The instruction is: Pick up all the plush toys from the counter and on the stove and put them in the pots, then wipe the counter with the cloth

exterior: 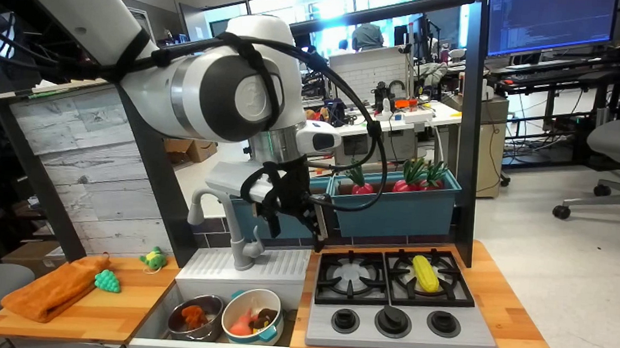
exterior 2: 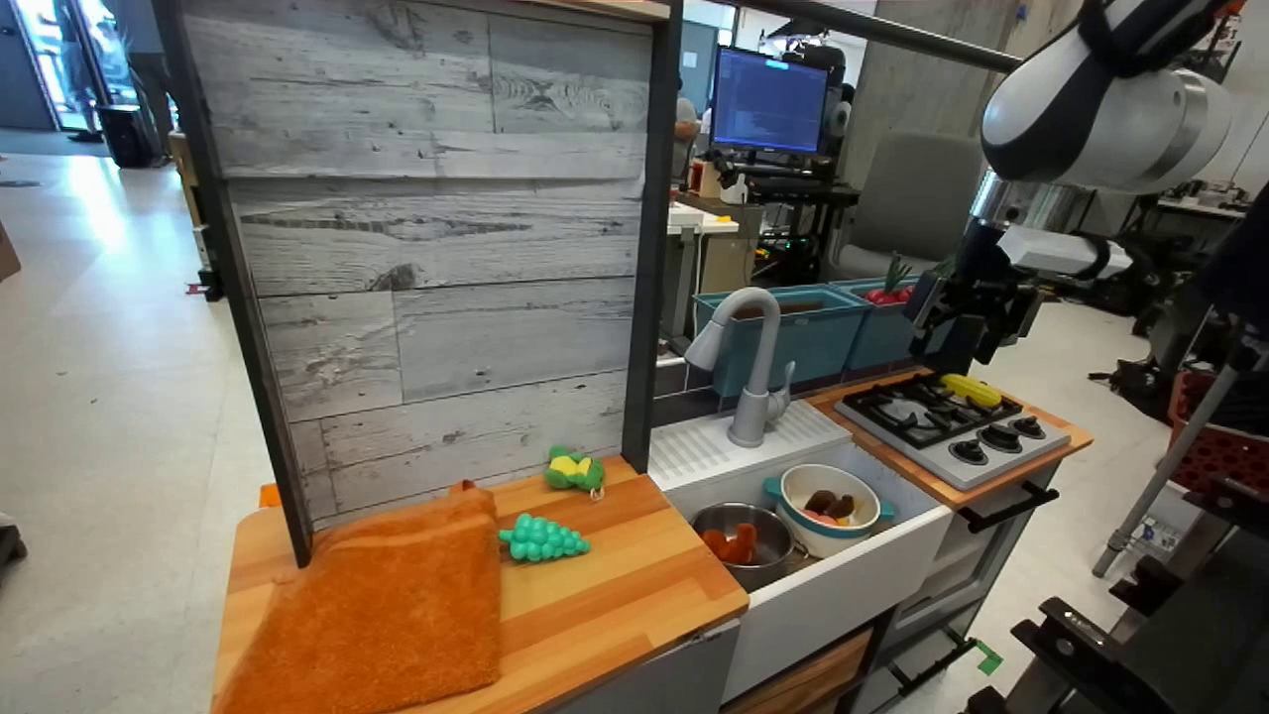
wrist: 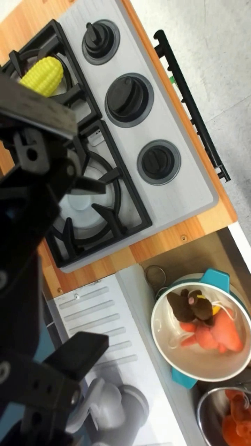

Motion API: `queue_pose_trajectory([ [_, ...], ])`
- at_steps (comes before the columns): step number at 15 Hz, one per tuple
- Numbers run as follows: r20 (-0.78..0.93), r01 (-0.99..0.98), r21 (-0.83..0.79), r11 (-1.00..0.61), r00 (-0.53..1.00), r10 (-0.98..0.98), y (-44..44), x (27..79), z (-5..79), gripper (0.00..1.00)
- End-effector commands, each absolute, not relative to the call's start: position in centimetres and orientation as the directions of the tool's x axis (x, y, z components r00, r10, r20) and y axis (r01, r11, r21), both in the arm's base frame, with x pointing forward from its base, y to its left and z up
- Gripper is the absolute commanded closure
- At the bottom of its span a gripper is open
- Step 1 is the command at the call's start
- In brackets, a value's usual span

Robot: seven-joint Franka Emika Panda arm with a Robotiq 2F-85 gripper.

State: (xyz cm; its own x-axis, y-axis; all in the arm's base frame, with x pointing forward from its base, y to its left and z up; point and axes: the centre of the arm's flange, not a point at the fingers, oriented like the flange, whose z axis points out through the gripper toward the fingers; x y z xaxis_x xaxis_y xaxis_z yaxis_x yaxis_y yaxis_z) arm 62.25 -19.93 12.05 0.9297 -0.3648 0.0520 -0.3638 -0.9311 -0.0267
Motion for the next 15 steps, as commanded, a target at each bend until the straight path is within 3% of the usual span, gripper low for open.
queue_pose_trajectory([
  [1,0.086,-0.291,0.071,-0.954,0.955,-0.285,-20.5,63.0,10.9,0.00],
  [3,0.037,-0.275,0.108,-0.955,0.961,-0.273,-22.5,64.2,11.1,0.00],
  [9,0.110,-0.223,0.126,-0.967,0.972,-0.209,-34.4,66.1,12.9,0.00],
  [14,0.094,-0.289,0.051,-0.956,0.954,-0.284,-42.3,65.7,11.3,0.00],
  [15,0.101,-0.278,0.093,-0.956,0.958,-0.269,-39.8,62.7,12.7,0.00],
])
